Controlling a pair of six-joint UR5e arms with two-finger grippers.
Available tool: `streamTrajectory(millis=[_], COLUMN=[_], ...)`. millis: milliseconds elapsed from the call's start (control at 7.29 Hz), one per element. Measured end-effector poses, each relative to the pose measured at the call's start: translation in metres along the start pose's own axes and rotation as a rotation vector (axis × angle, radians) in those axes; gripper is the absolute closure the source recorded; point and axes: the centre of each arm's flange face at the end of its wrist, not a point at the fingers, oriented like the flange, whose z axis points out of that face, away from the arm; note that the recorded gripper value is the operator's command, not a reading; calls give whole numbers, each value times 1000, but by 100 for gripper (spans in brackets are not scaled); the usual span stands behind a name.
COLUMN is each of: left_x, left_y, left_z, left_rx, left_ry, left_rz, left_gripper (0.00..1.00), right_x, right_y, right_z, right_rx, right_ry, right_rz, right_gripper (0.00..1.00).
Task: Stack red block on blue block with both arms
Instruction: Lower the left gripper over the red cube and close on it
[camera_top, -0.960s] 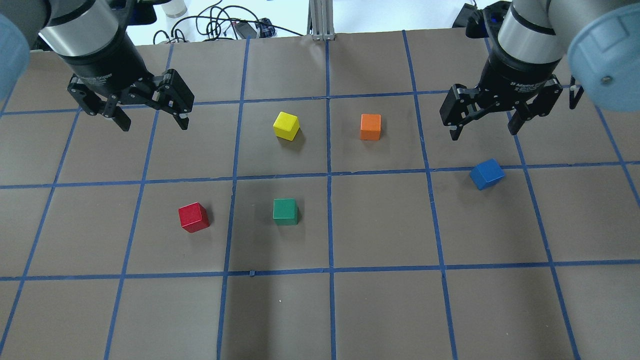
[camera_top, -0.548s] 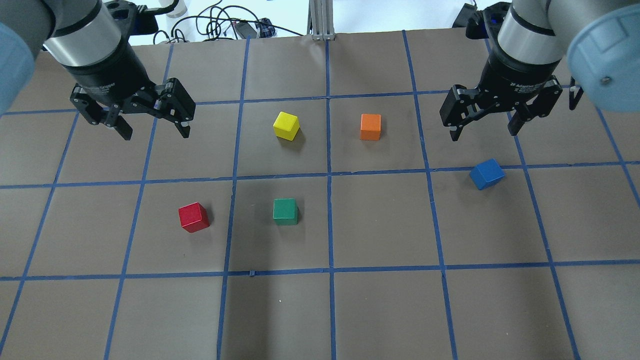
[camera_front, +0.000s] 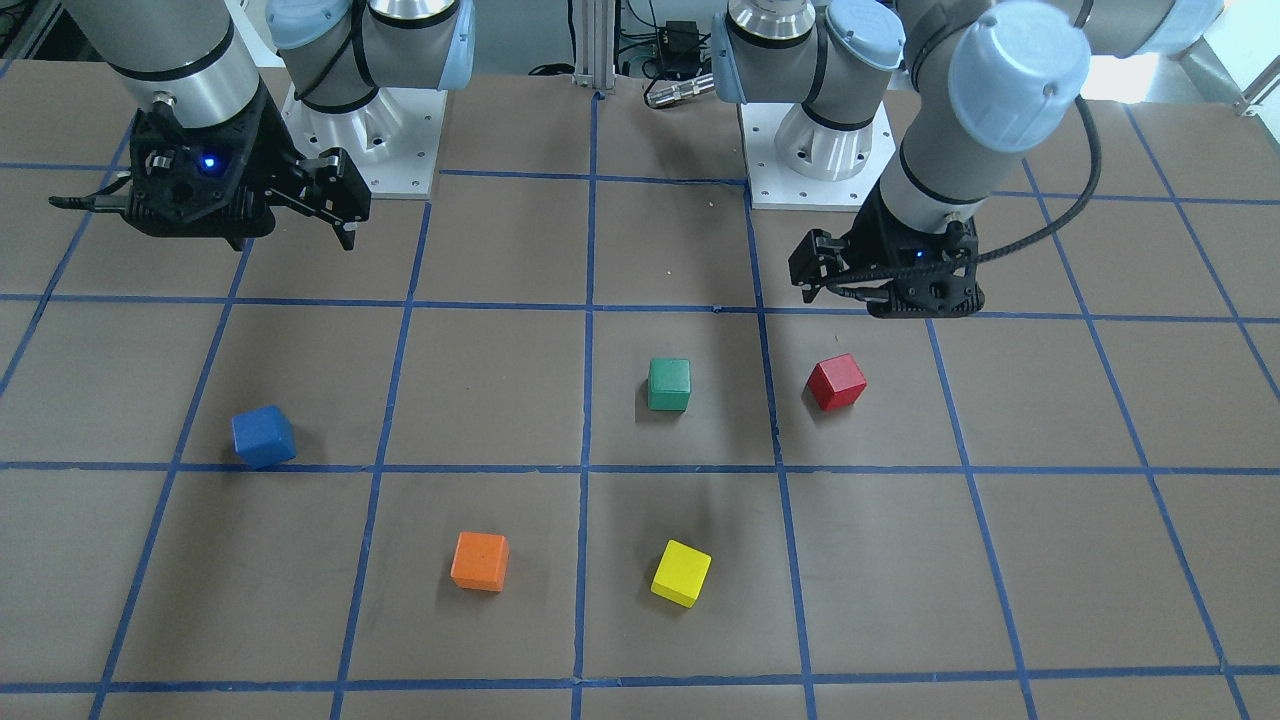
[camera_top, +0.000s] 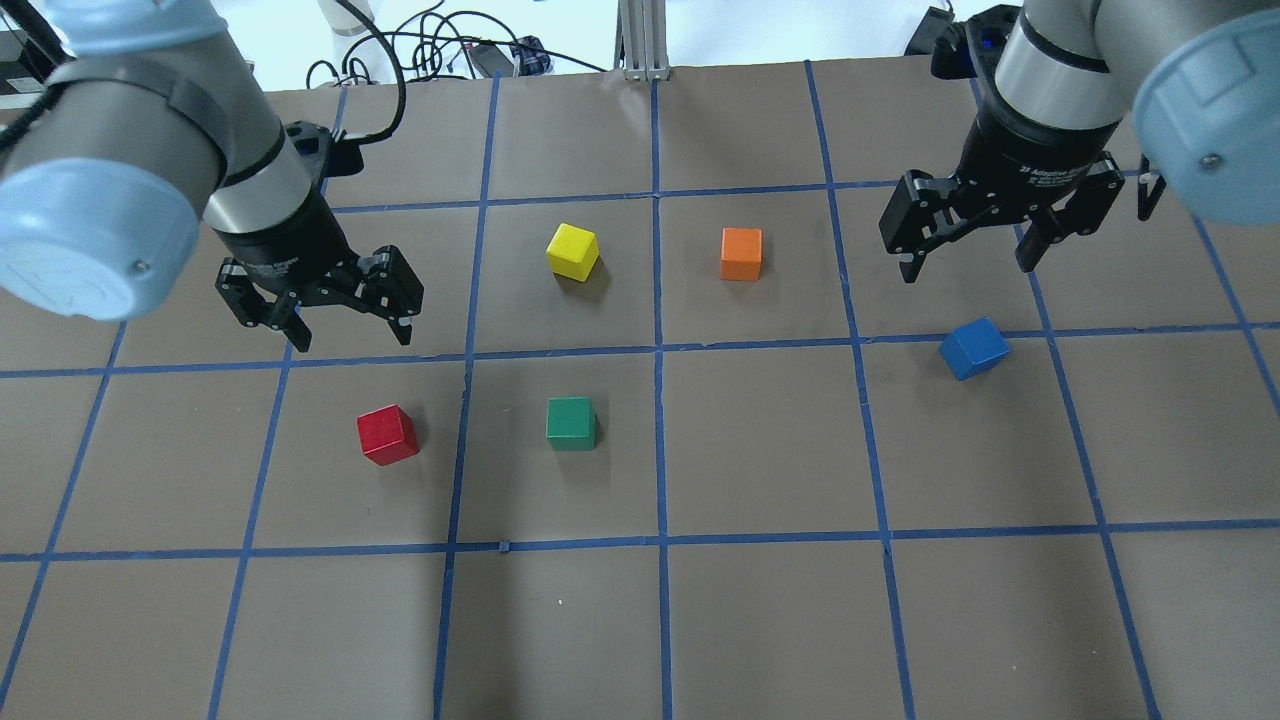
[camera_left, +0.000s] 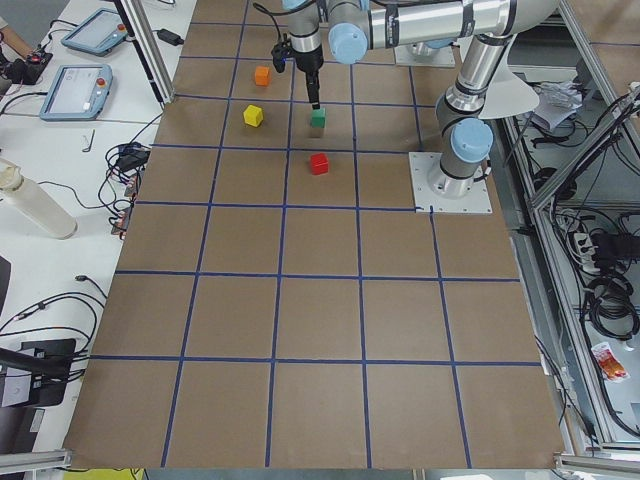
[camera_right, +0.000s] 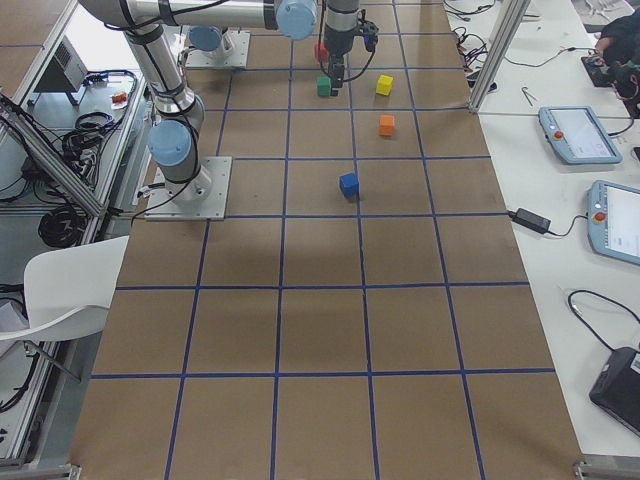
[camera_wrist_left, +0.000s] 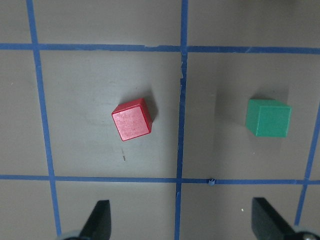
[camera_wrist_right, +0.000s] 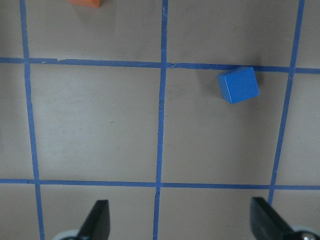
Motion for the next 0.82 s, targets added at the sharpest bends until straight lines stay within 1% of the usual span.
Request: streamTrajectory(millis=[411,548,685,823], left_x=[-36,-40,-42,-42], left_y=[-4,-4,-4,-2], left_z=[83,106,126,146], left_rx=[-27,-22,-19,-24], left_ry=[21,21,19,20], left_rz=[-73,-81,-87,-94], left_gripper=[0,0,5,6], right_x=[0,0,1,1], right_y=[0,0,0,0], right_z=[1,1,1,1], right_rx=[-1,-2,-2,-3], right_ry=[1,4,9,10], right_rz=[-5,-8,-10,-11], right_gripper=[0,0,0,0])
